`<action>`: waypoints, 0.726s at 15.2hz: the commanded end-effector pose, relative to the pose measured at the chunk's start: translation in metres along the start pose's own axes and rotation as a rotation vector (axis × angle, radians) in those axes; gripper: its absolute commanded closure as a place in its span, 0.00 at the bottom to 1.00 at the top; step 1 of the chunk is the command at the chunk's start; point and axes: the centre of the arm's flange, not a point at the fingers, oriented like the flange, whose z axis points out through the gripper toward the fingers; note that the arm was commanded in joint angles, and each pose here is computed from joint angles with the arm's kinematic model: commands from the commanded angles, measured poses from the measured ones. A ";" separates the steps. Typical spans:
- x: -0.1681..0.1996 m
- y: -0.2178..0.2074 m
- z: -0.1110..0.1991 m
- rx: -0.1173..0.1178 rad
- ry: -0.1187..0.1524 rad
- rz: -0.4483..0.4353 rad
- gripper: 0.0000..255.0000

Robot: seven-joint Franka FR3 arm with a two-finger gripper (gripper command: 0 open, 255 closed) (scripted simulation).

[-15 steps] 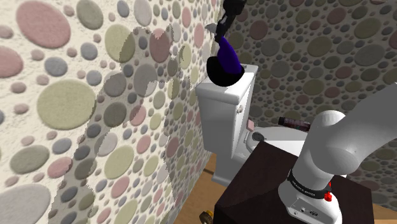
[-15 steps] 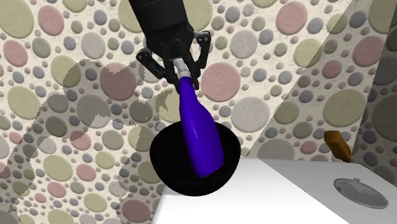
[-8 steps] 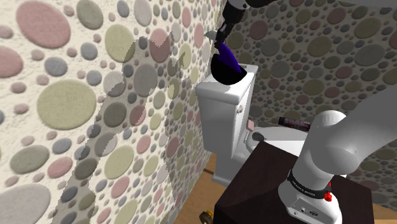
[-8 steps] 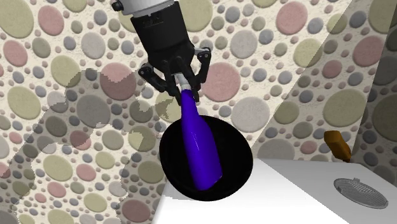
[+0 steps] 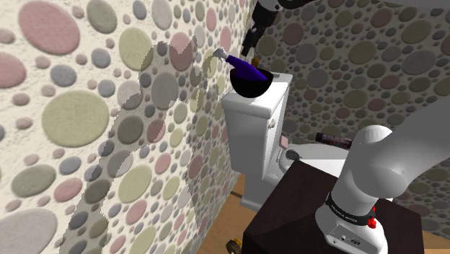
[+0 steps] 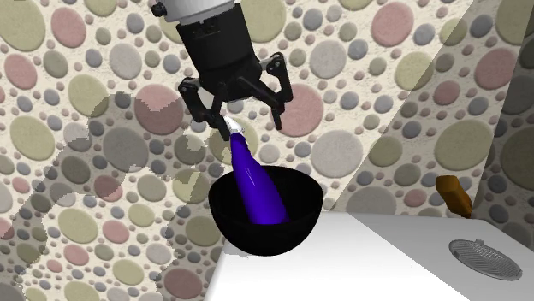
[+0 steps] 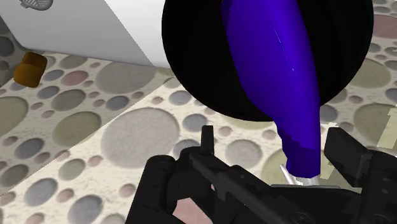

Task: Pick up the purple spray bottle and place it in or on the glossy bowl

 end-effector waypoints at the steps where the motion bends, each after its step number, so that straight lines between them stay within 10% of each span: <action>1: 0.000 0.000 0.000 0.000 -0.001 0.000 0.00; 11: -0.001 -0.001 -0.050 0.000 0.000 0.000 0.00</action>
